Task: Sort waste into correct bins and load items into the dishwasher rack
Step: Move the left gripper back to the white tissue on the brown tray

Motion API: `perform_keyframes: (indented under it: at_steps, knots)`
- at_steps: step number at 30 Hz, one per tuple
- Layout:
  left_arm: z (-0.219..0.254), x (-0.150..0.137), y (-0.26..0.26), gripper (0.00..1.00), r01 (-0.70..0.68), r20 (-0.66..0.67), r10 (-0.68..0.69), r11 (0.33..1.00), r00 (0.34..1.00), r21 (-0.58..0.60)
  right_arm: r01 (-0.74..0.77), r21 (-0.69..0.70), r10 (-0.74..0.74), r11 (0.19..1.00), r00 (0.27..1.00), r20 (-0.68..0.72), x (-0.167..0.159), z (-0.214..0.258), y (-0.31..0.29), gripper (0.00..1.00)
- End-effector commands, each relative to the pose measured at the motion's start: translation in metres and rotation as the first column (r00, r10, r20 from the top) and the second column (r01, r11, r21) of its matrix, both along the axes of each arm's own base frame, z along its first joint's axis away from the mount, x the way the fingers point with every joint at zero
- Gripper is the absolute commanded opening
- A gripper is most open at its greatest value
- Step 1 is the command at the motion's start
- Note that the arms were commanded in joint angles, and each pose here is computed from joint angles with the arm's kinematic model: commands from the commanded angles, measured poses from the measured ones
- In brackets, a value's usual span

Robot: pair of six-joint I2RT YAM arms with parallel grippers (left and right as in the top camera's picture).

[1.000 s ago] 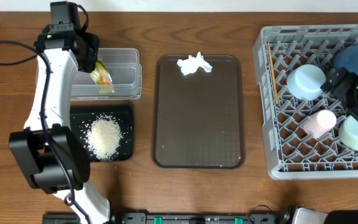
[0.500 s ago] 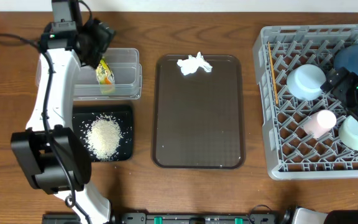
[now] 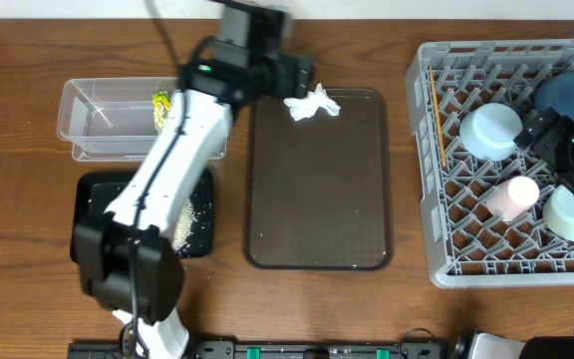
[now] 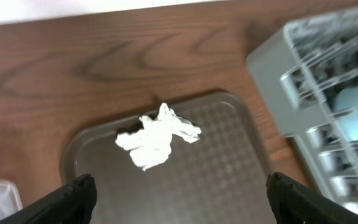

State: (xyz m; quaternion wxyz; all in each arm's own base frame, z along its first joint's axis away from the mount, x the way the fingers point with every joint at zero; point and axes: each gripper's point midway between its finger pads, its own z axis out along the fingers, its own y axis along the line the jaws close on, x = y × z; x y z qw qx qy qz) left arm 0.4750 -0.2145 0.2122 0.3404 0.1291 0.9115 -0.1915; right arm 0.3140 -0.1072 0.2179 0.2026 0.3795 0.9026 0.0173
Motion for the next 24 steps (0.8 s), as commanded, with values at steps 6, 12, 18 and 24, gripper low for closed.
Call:
perform_keyframes:
  at_steps: [6, 12, 18, 24]
  knots:
    - [-0.084, 0.023, -0.023, 0.9, 0.025, 0.027, -0.033, 0.966, 0.999, 0.257, 0.019, 0.001, -0.019, 1.0, 1.0, 0.013, 0.0, 0.004, -0.002, 0.99]
    - [-0.132, 0.035, -0.032, 0.9, 0.035, -0.002, -0.036, 0.962, 0.999, 0.27, 0.019, 0.001, -0.019, 1.0, 1.0, 0.013, 0.001, 0.005, -0.002, 0.99]
    - [-0.171, 0.038, -0.033, 0.9, 0.009, -0.054, 0.005, 0.965, 0.999, 0.26, 0.019, 0.001, -0.019, 1.0, 1.0, 0.013, 0.001, 0.005, -0.002, 0.99]
    - [-0.194, 0.041, -0.034, 0.9, -0.011, -0.072, 0.03, 0.968, 0.997, 0.249, 0.019, 0.001, -0.019, 1.0, 1.0, 0.013, 0.001, 0.005, -0.002, 0.99]
